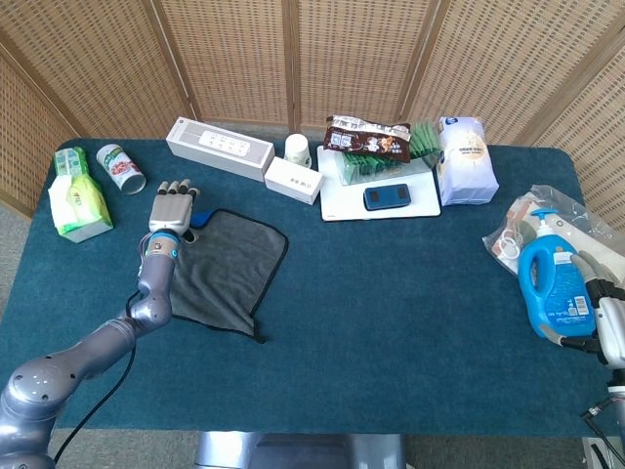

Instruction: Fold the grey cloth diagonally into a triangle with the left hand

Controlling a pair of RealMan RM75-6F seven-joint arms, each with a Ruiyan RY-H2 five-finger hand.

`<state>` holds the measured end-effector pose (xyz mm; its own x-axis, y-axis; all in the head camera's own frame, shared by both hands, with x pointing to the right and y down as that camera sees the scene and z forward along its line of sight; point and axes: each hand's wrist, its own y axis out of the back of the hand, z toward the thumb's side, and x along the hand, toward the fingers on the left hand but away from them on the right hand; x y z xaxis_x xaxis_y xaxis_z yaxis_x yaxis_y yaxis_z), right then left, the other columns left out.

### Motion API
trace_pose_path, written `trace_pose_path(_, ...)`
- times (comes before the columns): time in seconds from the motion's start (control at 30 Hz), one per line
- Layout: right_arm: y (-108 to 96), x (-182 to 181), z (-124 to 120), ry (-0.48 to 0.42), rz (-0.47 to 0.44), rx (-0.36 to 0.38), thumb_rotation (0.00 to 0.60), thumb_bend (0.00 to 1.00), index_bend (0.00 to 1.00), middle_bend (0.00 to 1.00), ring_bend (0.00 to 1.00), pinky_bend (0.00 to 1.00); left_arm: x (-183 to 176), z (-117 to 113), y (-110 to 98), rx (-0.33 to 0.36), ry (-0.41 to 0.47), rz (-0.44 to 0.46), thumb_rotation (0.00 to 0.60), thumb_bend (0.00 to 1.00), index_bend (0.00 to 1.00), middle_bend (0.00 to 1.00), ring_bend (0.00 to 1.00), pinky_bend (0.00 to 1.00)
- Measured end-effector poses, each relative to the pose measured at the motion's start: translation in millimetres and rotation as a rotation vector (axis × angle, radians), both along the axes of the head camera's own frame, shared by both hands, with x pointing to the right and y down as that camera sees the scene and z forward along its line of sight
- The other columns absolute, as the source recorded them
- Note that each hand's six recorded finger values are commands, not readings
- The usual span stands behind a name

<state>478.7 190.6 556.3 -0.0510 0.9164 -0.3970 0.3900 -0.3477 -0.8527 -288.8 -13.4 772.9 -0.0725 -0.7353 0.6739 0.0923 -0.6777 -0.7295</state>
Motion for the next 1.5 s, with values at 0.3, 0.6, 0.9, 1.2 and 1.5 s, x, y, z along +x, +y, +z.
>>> trace_pose_path(0.3,0.9,0.5,0.1,-0.005,0.000,-0.003,0.600,0.04,0.00,0.00,0.00,0.05,4.3,4.9,-2.2,0.003,-0.020,-0.002,0.600,0.31,0.22,0.00,0.00,0.02)
trace_pose_path(0.6,1.3,-1.1,-2.1,-0.015,-0.003,0.003,0.600,0.04,0.00,0.00,0.00,0.05,10.1,10.1,-3.4,0.006,-0.042,0.000,0.600,0.37,0.26,0.00,0.00,0.03)
trace_pose_path(0.9,1.9,-1.6,-4.0,-0.032,-0.004,0.004,0.600,0.04,0.00,0.00,0.00,0.05,16.8,16.5,-1.1,0.005,-0.064,0.014,0.600,0.40,0.31,0.00,0.00,0.05)
trace_pose_path(1.2,2.2,-2.3,-6.2,-0.044,-0.006,0.010,0.600,0.04,0.00,0.00,0.00,0.05,18.4,18.4,-1.6,0.018,-0.089,0.031,0.600,0.47,0.45,0.00,0.00,0.09)
trace_pose_path(1.5,2.4,-2.8,-6.4,-0.048,-0.010,0.010,0.600,0.04,0.00,0.00,0.00,0.05,17.3,16.5,-3.2,0.043,-0.112,0.053,0.600,0.47,0.62,0.00,0.00,0.13)
